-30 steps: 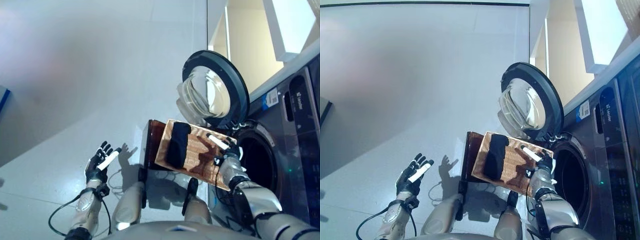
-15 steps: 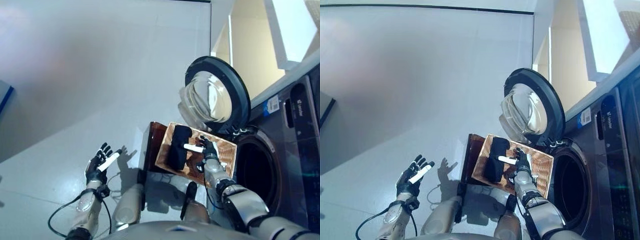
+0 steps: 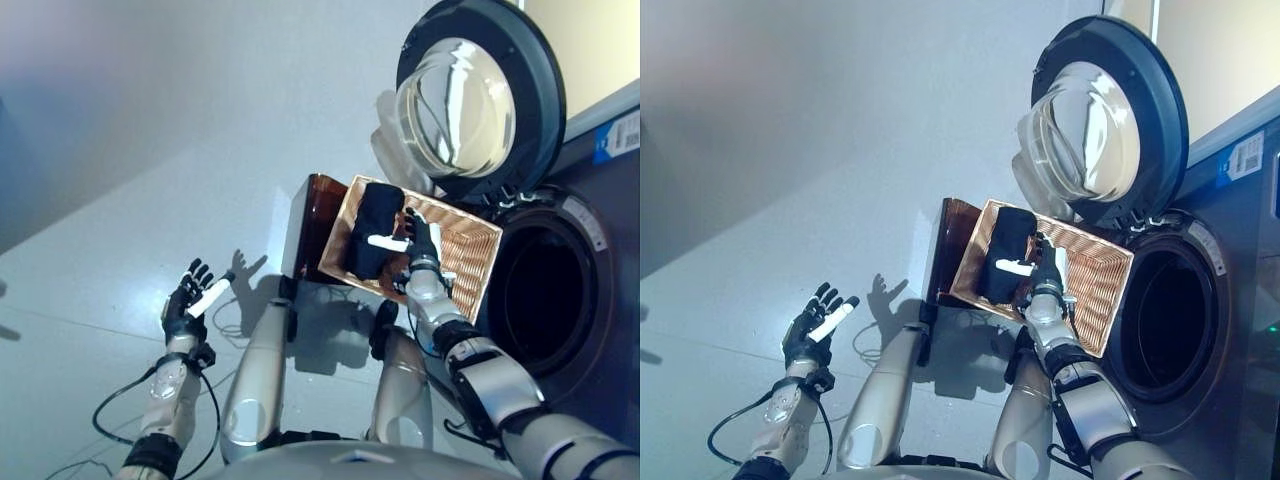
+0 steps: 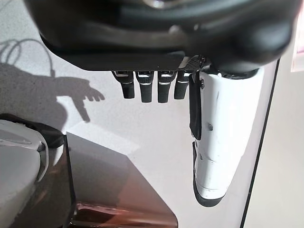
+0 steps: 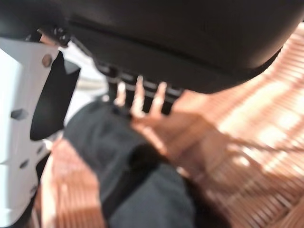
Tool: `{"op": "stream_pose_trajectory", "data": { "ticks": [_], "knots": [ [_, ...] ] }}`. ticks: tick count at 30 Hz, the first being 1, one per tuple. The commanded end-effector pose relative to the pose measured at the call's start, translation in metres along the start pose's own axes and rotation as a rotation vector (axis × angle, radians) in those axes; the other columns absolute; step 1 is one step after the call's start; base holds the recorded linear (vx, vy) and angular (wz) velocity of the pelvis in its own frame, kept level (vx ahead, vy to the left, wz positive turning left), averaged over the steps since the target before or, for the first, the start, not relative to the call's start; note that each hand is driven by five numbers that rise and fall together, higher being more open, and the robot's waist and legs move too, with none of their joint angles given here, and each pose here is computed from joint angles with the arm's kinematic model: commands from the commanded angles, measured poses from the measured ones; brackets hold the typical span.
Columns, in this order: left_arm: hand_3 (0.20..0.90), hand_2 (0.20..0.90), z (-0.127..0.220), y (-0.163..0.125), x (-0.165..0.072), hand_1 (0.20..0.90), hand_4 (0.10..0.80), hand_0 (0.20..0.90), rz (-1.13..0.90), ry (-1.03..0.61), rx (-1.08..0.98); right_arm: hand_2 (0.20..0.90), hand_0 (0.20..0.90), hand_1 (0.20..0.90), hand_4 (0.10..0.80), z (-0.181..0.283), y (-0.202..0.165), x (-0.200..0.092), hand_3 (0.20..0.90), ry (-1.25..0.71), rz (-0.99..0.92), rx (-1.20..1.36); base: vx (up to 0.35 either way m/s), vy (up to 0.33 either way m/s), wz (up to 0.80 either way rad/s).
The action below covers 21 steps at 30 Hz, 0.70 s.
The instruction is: Pick up the clothes and place them into the washing machine
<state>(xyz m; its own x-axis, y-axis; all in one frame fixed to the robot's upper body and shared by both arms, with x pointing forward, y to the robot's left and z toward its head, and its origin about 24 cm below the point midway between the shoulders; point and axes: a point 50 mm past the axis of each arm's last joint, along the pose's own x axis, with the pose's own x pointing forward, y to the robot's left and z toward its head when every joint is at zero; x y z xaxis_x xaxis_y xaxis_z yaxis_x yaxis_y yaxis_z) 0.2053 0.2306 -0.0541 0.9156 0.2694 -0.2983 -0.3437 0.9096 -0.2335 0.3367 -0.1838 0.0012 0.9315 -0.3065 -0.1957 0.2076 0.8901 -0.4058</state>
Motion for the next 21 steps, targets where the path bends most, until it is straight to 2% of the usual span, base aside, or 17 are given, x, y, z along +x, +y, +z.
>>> {"op": "stream_pose_trajectory", "data": {
  "ticks": [1, 5, 8, 10, 21],
  "knots": [
    [0.9, 0.9, 0.024, 0.003, -0.005, 0.9, 0.8, 0.9, 0.001, -0.15, -0.029, 0.9, 0.9, 0.9, 0.8, 0.032, -0.01, 0.009, 0.9, -0.147, -0.066, -0.081, 0.0, 0.0, 0.0],
    [0.9, 0.9, 0.021, 0.001, -0.005, 0.9, 0.8, 0.9, -0.002, -0.13, -0.028, 0.9, 0.9, 0.9, 0.8, 0.038, -0.007, 0.015, 0.9, -0.123, -0.077, -0.172, 0.0, 0.0, 0.0],
    [0.9, 0.9, 0.019, 0.0, -0.004, 0.9, 0.8, 0.9, -0.013, -0.108, -0.009, 0.9, 0.9, 0.9, 0.8, 0.044, 0.0, 0.021, 0.9, -0.097, -0.055, -0.369, 0.014, 0.002, 0.0],
    [0.9, 0.9, 0.02, -0.002, -0.003, 0.9, 0.8, 0.9, -0.031, -0.106, 0.004, 0.9, 0.9, 0.9, 0.8, 0.046, -0.001, 0.023, 0.9, -0.066, -0.057, -0.401, 0.03, -0.005, 0.04],
    [0.9, 0.9, 0.025, -0.008, 0.004, 0.9, 0.8, 0.9, -0.086, -0.097, 0.084, 0.9, 0.9, 0.9, 0.8, 0.039, -0.004, 0.025, 0.9, 0.092, -0.071, -0.389, 0.035, -0.036, 0.13]
  ]
}}
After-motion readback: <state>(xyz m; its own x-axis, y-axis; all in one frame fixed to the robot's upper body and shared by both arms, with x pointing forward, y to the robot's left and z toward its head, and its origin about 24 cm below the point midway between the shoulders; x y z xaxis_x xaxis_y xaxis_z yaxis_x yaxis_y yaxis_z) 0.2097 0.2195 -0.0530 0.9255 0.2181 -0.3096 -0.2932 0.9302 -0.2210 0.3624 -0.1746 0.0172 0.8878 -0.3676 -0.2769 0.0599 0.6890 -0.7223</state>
